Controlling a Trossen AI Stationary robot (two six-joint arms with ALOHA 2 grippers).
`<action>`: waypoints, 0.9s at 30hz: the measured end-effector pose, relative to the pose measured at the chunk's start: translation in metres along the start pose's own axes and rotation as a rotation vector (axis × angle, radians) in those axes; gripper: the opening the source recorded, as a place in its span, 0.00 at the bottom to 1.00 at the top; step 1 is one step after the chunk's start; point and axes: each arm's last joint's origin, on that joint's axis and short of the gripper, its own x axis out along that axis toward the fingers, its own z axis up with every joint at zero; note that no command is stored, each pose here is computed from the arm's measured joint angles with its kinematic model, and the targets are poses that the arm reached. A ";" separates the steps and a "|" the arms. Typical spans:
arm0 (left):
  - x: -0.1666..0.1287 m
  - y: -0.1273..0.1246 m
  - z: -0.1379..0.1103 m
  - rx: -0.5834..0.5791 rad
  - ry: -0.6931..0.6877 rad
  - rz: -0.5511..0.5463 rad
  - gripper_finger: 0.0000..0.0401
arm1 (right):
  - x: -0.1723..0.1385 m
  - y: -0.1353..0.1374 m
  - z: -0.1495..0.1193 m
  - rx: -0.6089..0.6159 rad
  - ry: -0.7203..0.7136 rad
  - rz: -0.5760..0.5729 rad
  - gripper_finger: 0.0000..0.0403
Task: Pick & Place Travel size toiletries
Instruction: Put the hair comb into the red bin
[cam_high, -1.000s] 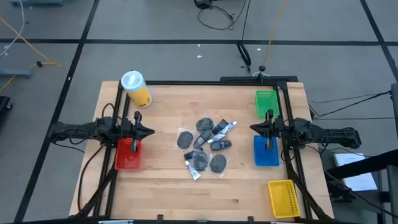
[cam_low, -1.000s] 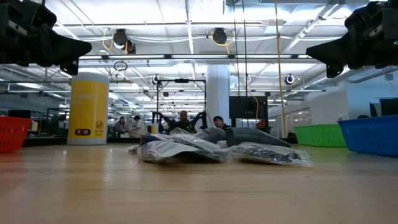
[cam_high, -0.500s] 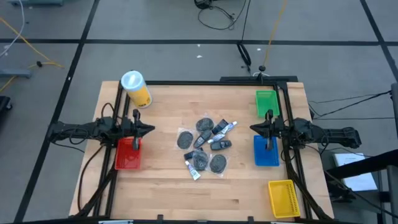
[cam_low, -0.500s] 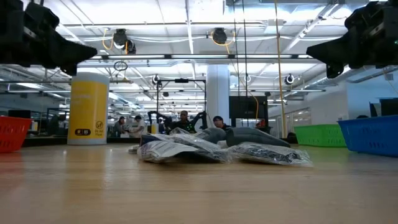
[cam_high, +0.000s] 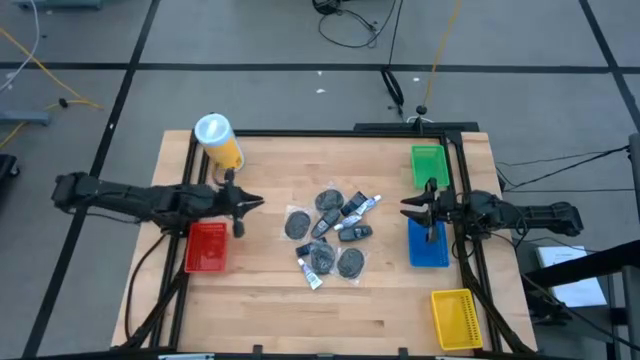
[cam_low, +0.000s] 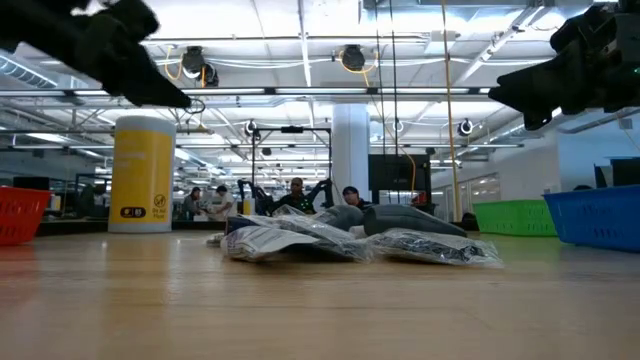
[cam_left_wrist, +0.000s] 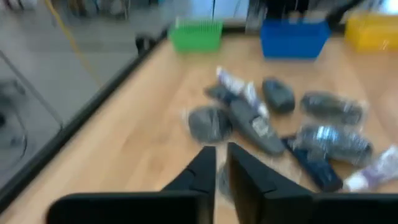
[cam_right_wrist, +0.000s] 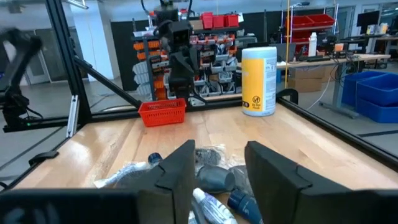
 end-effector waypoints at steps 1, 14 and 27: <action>0.006 -0.002 0.005 -0.017 0.042 0.005 0.19 | 0.000 0.000 -0.001 0.003 0.008 -0.001 0.35; 0.102 -0.006 -0.009 -0.376 0.415 0.202 0.52 | 0.003 0.000 -0.005 0.001 0.054 -0.004 0.34; 0.155 -0.009 -0.047 -0.475 0.450 0.204 0.42 | 0.003 0.000 -0.005 0.046 0.058 -0.003 0.33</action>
